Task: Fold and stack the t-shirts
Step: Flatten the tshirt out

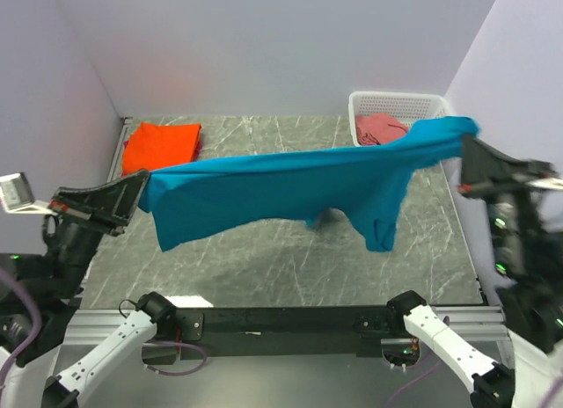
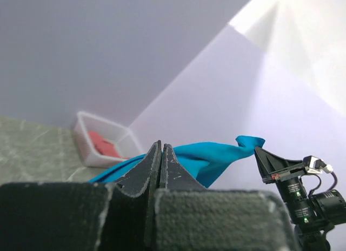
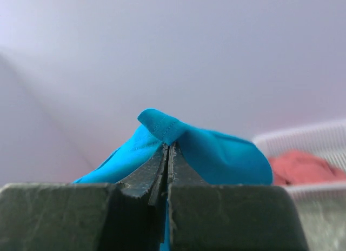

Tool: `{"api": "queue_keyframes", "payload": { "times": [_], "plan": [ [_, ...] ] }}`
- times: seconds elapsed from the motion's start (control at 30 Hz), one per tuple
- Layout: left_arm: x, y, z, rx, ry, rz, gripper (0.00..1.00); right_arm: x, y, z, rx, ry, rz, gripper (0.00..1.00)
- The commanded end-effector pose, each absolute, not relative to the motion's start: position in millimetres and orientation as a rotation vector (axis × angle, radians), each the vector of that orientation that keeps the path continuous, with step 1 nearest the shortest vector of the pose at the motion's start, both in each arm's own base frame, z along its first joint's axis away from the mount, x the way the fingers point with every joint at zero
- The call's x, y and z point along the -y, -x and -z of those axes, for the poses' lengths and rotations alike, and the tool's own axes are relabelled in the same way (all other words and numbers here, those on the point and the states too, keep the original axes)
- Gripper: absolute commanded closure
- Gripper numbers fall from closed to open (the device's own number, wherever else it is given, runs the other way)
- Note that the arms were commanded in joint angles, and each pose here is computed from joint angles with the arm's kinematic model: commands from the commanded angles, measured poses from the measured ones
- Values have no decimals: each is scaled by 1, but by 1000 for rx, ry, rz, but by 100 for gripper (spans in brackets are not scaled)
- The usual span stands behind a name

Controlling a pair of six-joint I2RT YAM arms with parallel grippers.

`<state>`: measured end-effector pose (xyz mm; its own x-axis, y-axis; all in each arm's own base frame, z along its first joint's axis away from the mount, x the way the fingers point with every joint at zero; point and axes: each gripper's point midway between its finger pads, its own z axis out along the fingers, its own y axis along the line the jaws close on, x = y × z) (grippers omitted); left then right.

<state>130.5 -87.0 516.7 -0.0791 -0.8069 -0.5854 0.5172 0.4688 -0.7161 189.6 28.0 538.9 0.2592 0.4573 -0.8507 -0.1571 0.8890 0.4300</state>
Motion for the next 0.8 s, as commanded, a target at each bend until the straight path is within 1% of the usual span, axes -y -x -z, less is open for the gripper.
{"api": "queue_keyframes", "payload": {
  "times": [0.0, 0.07, 0.1, 0.17, 0.2, 0.27, 0.3, 0.33, 0.37, 0.4, 0.43, 0.47, 0.5, 0.53, 0.57, 0.6, 0.63, 0.67, 0.7, 0.73, 0.77],
  "plan": [
    [90, -104, -559, -1094, 167, 1186, 99, -28, -160, -570, -1178, -179, -439, 100],
    [90, -102, -568, -1072, 157, 1189, 99, -26, -150, -586, -1147, -152, -440, 100],
    [90, -105, -570, -1073, 162, 1178, 99, -27, -154, -589, -1151, -148, -431, 100],
    [84, -123, -571, -1090, 237, 1123, 99, -23, -156, -598, -1135, -150, -396, 100],
    [81, -133, -568, -1105, 274, 1087, 99, -24, -169, -599, -1149, -160, -373, 100],
    [79, -170, -548, -1201, 387, 971, 99, -21, -186, -597, -1171, -181, -310, 100],
    [60, -191, -536, -1213, 534, 864, 99, -27, -209, -590, -1214, -182, -269, 100],
    [63, -218, -507, -1316, 594, 758, 99, -30, -223, -583, -1243, -186, -246, 100],
    [50, -233, -490, -1329, 704, 654, 99, -35, -254, -561, -1316, -198, -187, 100],
    [49, -246, -471, -1371, 748, 583, 99, -40, -270, -553, -1333, -186, -160, 100],
    [54, -267, -431, -1477, 783, 464, 99, -46, -289, -537, -1375, -173, -137, 100],
    [52, -277, -409, -1519, 820, 386, 99, -58, -324, -496, -1478, -160, -95, 100],
    [50, -287, -390, -1546, 868, 330, 99, -65, -342, -475, -1525, -164, -92, 100],
    [51, -305, -350, -1635, 890, 224, 98, -75, -358, -450, -1585, -141, -95, 100],
    [46, -311, -325, -1692, 912, 159, 96, -89, -383, -396, -1710, -106, -74, 100],
    [41, -319, -302, -1732, 941, 114, 95, -101, -396, -374, -1745, -111, -111, 100],
    [30, -331, -255, -1827, 974, 19, 91, -109, -406, -331, -1827, -92, -112, 100],
    [25, -339, -237, -1846, 995, -5, 90, -119, -422, -290, -1902, -75, -99, 96],
    [21, -342, -216, -1896, 1002, -46, 82, -128, -432, -269, -1938, -73, -124, 78],
    [18, -350, -187, -1988, 1029, -81, 64, -134, -439, -252, -1981, -63, -126, 66],
    [17, -352, -176, -2025, 1040, -101, 51, -141, -451, -216, -2067, -58, -103, 57]
  ]
}}
